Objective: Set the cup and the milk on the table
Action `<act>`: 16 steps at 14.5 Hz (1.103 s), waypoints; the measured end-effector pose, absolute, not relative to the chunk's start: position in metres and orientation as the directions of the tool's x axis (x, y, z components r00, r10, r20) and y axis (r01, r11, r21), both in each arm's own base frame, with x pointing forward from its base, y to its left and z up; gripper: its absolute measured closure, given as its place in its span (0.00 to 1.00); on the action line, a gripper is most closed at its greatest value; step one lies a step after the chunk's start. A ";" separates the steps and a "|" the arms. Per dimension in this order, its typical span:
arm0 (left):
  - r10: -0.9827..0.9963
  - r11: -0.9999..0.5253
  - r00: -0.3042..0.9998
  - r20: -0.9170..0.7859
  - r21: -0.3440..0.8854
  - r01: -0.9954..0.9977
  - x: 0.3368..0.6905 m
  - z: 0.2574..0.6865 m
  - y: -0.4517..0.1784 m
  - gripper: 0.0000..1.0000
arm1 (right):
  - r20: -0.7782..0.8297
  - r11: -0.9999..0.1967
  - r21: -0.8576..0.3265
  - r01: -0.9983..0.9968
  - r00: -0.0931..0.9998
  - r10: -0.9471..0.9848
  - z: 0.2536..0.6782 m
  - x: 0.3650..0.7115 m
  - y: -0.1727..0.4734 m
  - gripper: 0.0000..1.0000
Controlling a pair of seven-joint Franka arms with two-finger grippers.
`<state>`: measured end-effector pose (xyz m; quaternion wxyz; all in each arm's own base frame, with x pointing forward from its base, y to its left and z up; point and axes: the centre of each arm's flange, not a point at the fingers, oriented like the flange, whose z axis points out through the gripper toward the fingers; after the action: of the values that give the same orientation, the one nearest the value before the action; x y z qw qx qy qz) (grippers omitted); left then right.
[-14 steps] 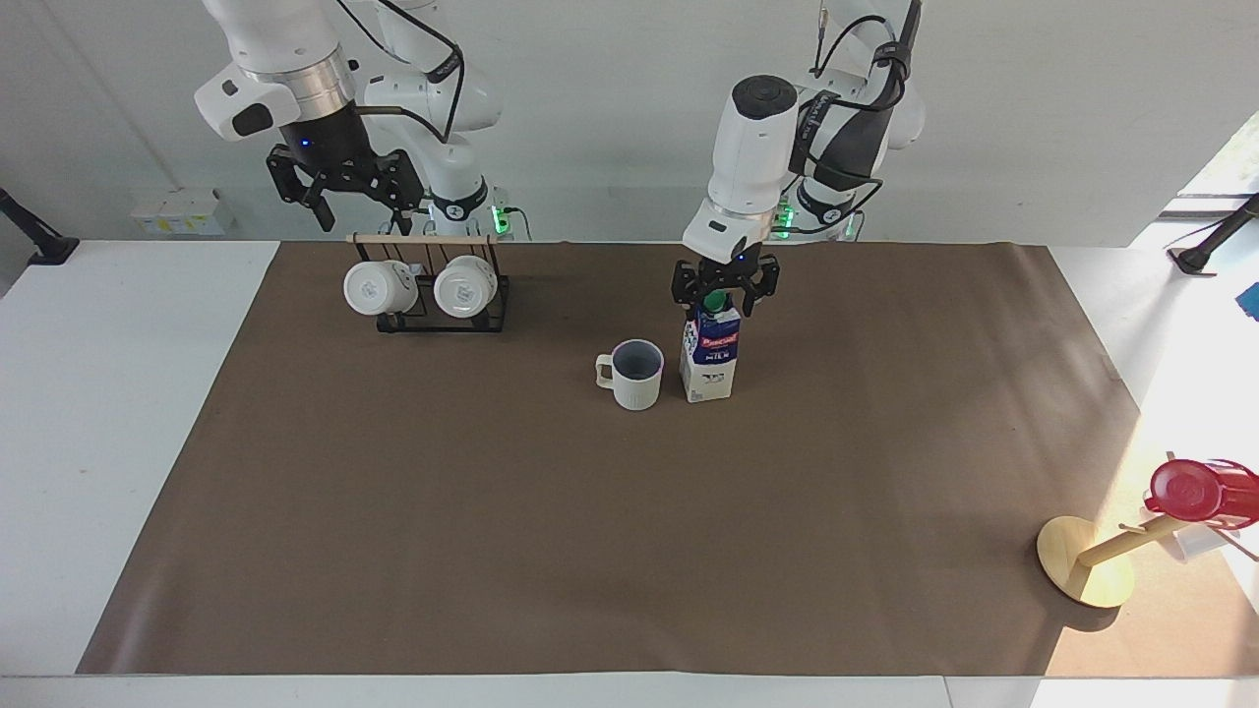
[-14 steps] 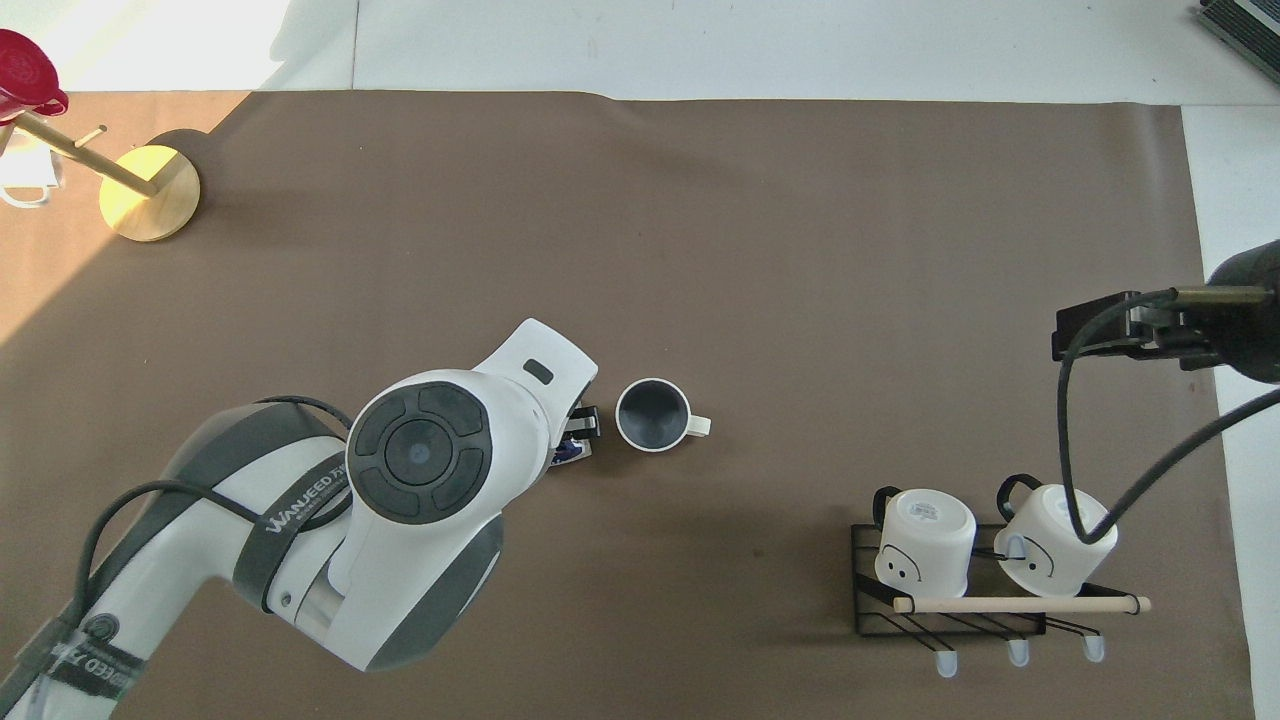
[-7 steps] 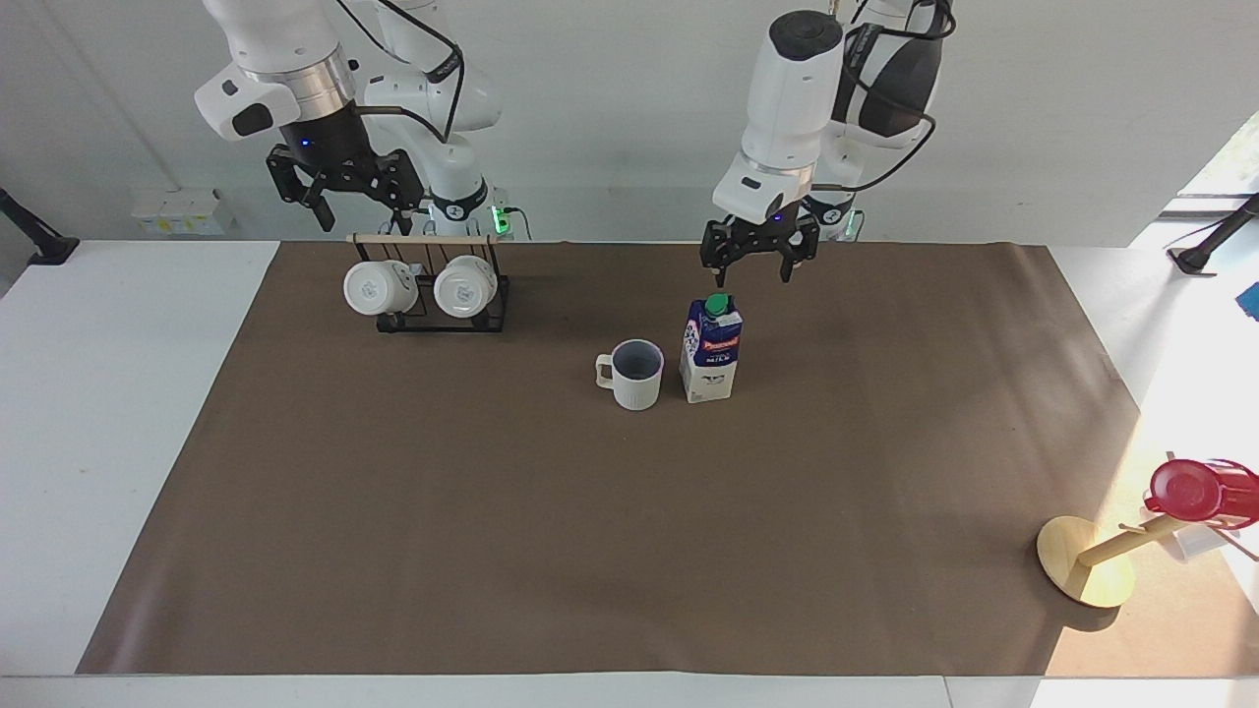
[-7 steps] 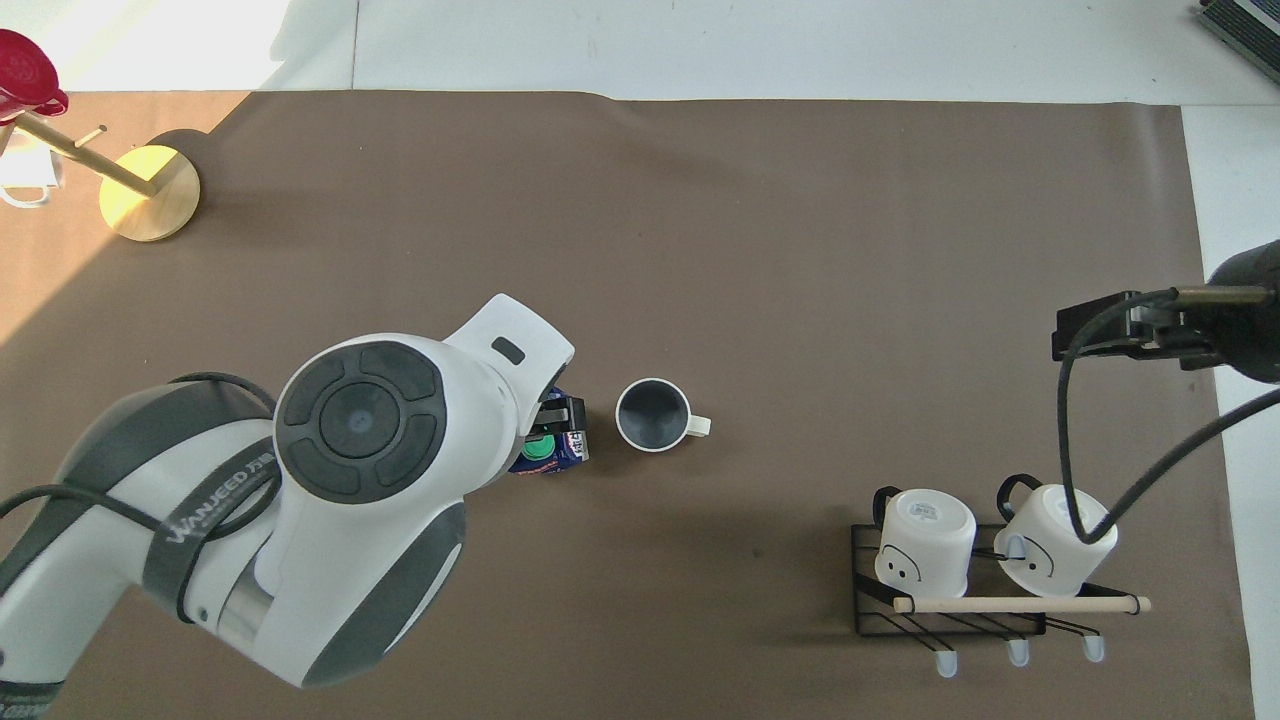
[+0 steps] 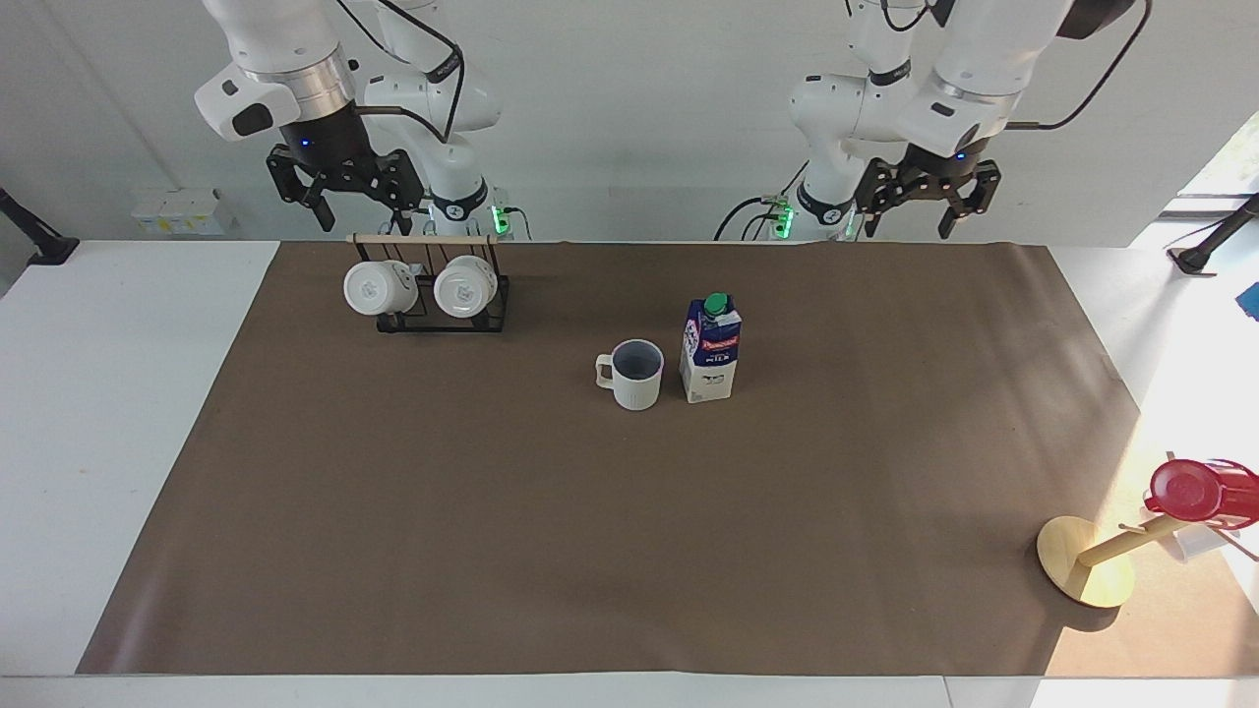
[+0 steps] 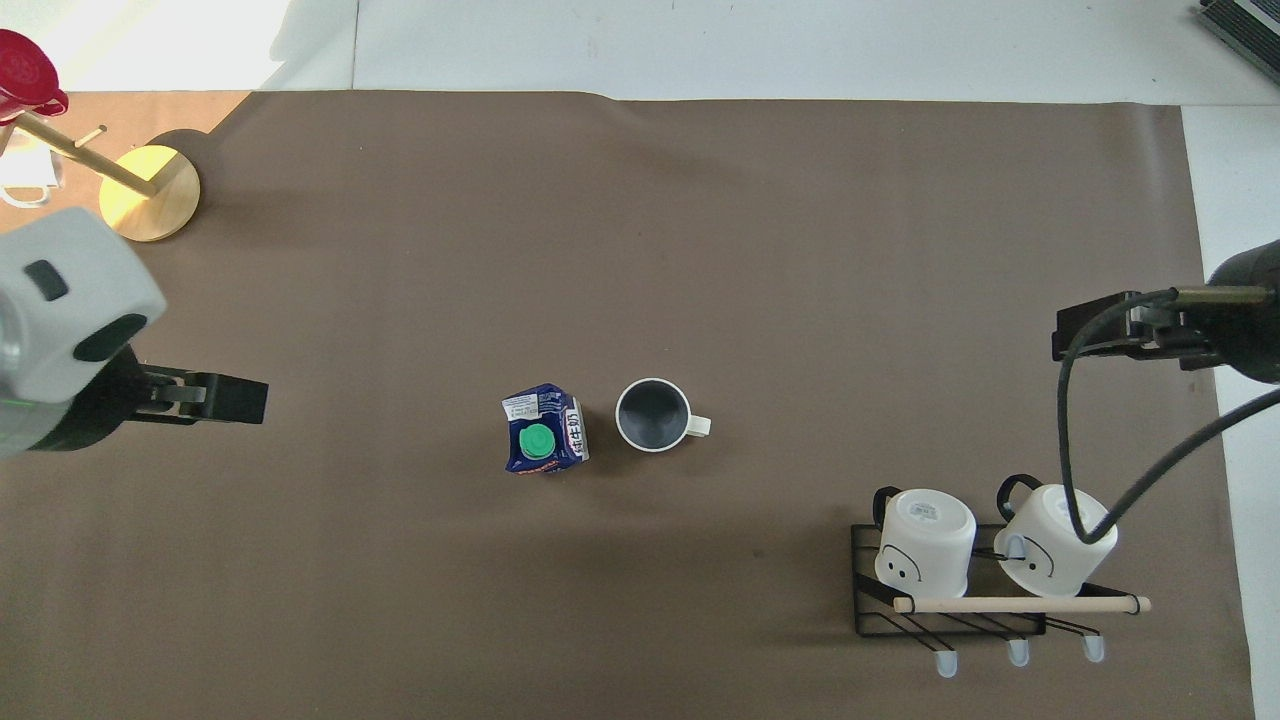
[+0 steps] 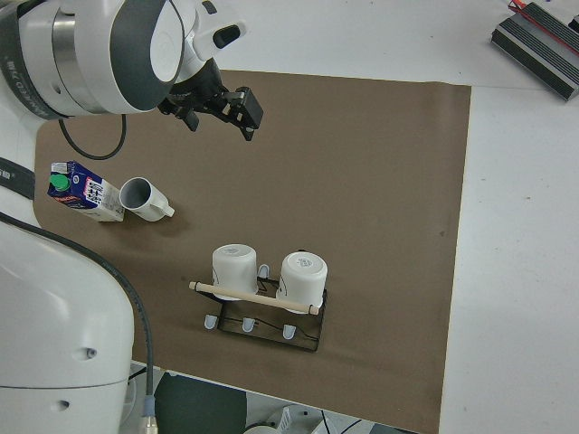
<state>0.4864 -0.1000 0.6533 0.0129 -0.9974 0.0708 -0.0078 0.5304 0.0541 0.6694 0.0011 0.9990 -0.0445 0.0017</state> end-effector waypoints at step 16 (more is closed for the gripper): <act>-0.162 -0.987 0.986 -0.029 0.026 -0.161 0.485 0.667 -0.051 0.00 | 0.004 -0.995 0.002 -0.098 0.995 -0.098 0.669 0.531 0.049 0.00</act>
<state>0.4852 -0.0509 0.6665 -0.0119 -0.9965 0.0812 0.0156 0.5309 0.0493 0.6694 0.0010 0.9988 -0.0492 0.0017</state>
